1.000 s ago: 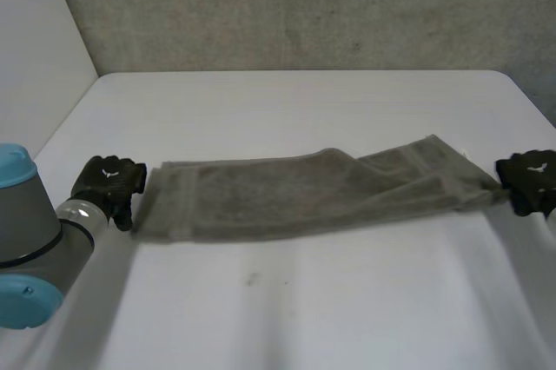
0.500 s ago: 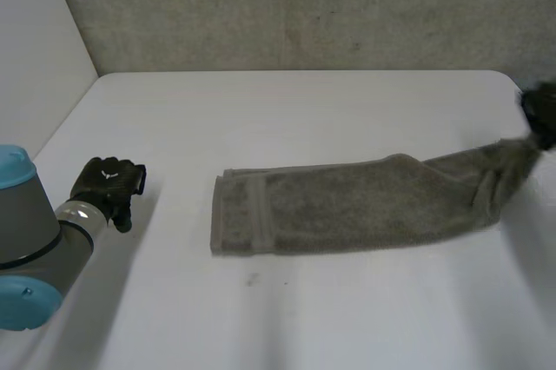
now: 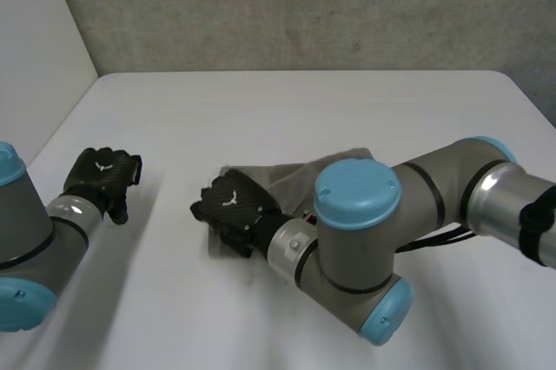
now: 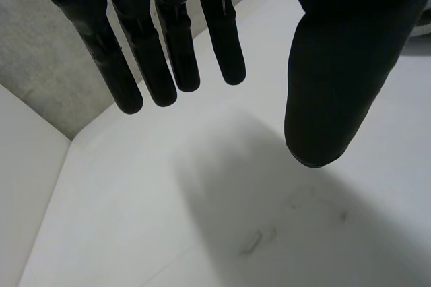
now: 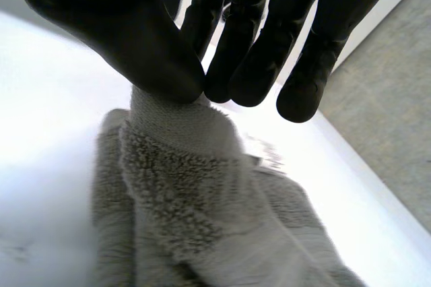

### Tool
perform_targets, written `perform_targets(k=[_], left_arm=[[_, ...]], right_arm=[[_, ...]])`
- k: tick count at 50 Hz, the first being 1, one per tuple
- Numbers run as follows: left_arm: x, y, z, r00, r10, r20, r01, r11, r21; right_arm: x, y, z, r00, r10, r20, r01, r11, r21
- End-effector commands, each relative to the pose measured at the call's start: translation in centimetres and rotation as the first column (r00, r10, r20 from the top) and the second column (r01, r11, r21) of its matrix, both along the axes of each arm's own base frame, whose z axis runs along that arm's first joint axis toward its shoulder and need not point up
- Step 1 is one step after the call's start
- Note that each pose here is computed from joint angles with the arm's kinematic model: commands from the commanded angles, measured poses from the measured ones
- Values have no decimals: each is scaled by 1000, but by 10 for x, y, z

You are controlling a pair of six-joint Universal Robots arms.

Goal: Fold the towel.

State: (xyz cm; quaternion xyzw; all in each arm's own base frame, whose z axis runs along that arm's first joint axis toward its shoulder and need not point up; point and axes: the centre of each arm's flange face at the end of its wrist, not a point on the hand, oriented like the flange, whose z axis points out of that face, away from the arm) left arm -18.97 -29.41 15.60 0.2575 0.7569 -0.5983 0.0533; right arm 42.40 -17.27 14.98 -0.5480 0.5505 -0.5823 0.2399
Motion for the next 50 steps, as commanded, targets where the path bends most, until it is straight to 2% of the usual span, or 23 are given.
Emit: perform_targets(k=[1, 6, 12, 17, 19, 20, 22, 25, 26, 27, 28, 30, 34, 39, 50], left_arm=[[-3, -2, 8, 999, 1, -49, -2, 1000, -20], [-7, -7, 17, 996, 3, -93, -7, 999, -45], [-23, -5, 28, 990, -39, -137, 29, 997, -74], [-45, 5, 37, 978, -101, -183, 85, 992, -92], [-54, 10, 40, 971, -126, -204, 108, 989, -98], [-64, 15, 45, 961, -156, -227, 134, 985, -107], [-73, 19, 50, 950, -182, -254, 157, 981, -116], [-92, 28, 56, 924, -233, -304, 203, 971, -126], [-92, 28, 56, 924, -233, -304, 203, 971, -126], [-100, 32, 58, 911, -254, -326, 224, 966, -126], [-110, 35, 54, 899, -271, -343, 246, 962, -116], [-121, 39, 46, 889, -289, -355, 273, 957, -94], [-149, 47, 31, 866, -331, -375, 333, 941, -63], [-158, 45, 16, 868, -308, -390, 334, 942, -2], [-160, 55, 1, 880, -289, -377, 344, 935, 86]], right_arm=[[-2, -2, 4, 1000, -6, 7, 6, 1000, 12], [1, -6, 17, 998, -21, 62, 19, 999, 36], [-5, -7, 24, 998, -38, 44, 35, 998, 54], [-30, -25, 57, 986, -151, 71, 145, 987, 72], [-65, -56, 72, 948, -302, 95, 292, 950, 106], [-66, -57, 72, 948, -303, 95, 293, 950, 106], [-96, -75, 74, 910, -407, 83, 394, 909, 134], [-109, -80, 71, 895, -441, 68, 428, 892, 147], [-121, -84, 63, 881, -472, 42, 460, 873, 164], [-133, -88, 55, 864, -504, 14, 494, 851, 180], [-133, -88, 55, 863, -504, 14, 494, 851, 180], [-152, -93, 38, 838, -544, -39, 540, 816, 207], [-161, -92, 27, 827, -558, -70, 558, 800, 222], [-165, -85, 10, 828, -553, -98, 558, 795, 238], [-163, -74, -11, 849, -518, -101, 528, 833, 162]])
